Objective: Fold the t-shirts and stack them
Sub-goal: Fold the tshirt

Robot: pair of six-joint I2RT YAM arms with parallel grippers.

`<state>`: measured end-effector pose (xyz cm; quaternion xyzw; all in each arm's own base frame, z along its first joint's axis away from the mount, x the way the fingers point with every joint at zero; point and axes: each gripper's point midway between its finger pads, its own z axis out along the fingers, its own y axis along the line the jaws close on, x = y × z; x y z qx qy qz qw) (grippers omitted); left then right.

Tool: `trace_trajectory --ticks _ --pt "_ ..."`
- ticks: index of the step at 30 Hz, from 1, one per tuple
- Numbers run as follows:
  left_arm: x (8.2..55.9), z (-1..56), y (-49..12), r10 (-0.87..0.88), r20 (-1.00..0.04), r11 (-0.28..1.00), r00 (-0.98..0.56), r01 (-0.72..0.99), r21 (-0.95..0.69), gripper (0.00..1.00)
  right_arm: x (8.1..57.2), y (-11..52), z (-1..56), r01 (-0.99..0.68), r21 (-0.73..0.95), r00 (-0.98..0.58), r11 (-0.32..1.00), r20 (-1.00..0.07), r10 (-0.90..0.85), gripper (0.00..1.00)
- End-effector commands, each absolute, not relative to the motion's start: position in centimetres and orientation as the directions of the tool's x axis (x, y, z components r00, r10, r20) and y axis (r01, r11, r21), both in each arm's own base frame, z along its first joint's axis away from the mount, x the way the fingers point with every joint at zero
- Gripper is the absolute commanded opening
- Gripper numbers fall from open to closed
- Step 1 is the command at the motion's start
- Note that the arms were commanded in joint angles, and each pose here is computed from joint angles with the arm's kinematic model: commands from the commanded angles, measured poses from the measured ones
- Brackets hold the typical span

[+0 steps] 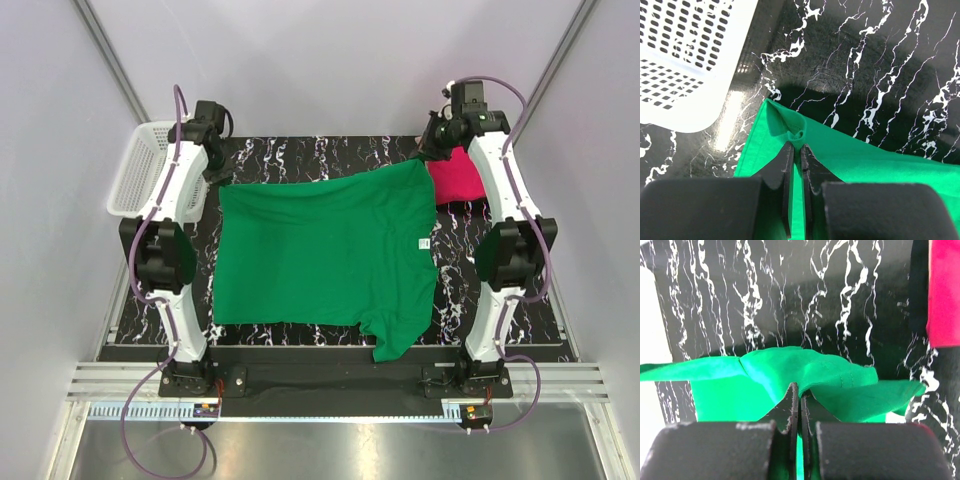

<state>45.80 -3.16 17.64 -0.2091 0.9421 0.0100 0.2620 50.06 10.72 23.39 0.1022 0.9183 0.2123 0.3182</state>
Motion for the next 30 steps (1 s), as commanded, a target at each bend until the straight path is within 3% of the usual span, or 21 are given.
trace_trajectory --ticks 1,19,30 --pt "45.2 19.5 -2.5 -0.36 -0.537 0.92 -0.763 -0.384 -0.072 0.0 48.2 11.3 25.4 0.024 0.452 -0.755 0.892 -0.577 0.313 0.0" --pt "41.7 17.2 -1.9 -0.315 -0.469 0.934 -0.825 -0.357 0.001 0.0 42.8 11.4 23.8 0.051 0.476 -0.787 0.878 -0.522 0.329 0.0" --pt "40.3 16.2 -2.1 -0.285 -0.427 0.948 -0.858 -0.319 0.008 0.0 38.9 11.7 21.8 0.098 0.503 -0.832 0.859 -0.432 0.348 0.0"
